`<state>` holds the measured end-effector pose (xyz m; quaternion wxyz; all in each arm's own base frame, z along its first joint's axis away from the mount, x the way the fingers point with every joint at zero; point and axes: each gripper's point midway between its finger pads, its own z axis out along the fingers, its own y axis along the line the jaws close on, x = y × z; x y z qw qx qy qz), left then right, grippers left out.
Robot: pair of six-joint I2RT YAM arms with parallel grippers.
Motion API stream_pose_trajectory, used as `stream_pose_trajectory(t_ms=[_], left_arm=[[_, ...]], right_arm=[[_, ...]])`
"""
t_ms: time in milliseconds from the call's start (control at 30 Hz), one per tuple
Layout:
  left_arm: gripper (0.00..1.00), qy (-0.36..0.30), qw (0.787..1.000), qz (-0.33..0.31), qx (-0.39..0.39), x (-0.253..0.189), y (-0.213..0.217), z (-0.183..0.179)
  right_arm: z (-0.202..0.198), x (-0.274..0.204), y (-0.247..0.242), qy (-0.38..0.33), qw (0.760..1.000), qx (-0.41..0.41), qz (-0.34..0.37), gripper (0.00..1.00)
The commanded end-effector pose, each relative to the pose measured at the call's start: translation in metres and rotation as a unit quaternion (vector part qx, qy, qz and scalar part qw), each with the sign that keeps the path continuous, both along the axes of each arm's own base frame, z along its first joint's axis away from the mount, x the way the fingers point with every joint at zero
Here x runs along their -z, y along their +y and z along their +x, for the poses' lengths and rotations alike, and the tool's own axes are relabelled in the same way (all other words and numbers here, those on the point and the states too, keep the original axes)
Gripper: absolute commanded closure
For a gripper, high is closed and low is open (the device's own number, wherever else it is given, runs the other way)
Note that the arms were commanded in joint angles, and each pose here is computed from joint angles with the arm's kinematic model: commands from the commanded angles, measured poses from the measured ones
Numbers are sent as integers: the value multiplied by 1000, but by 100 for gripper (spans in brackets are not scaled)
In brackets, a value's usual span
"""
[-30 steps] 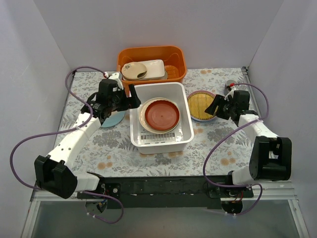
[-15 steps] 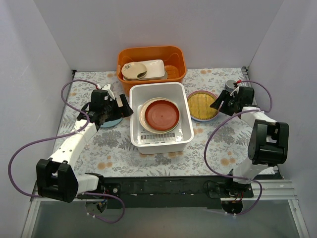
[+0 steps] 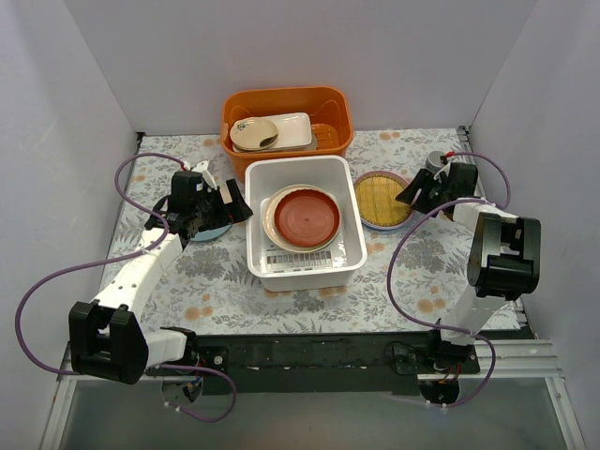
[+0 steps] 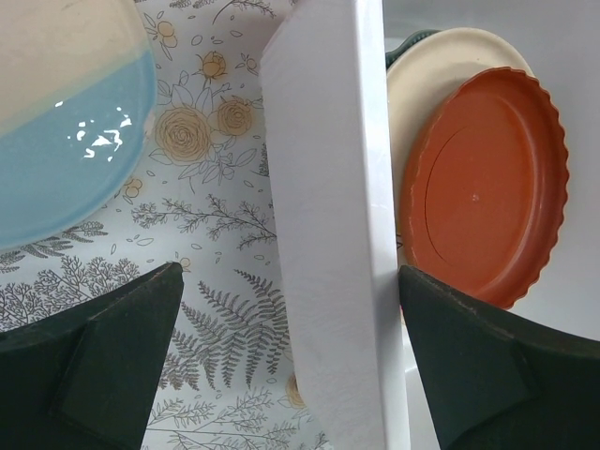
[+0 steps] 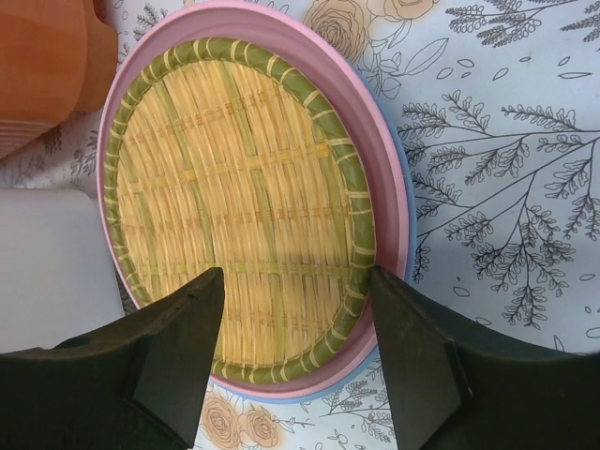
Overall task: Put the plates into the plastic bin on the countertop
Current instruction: Pick up the plate at the center of the board.
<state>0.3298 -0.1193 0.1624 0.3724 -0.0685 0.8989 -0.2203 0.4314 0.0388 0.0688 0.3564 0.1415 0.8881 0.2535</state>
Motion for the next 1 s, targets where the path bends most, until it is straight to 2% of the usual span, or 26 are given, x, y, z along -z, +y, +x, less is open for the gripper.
stream_pose_trajectory(t_ms=[0,667,833,967], left_arm=[[2,-6,1000,5,6,-2,4,-4],[2,-8,1000,1,9,-2,2,-5],[2,-9,1000,0,10,-3,2,-6],[2,-7,1000,3,9,-2,2,-6]], right_arm=[[16,-9,-5,-30,1000,6,0,29],[9,15,-6,4,999,14,-41,30],[7,29,-1,22,999,9,-33,30],[5,38,11,24,1000,-6,2,30]])
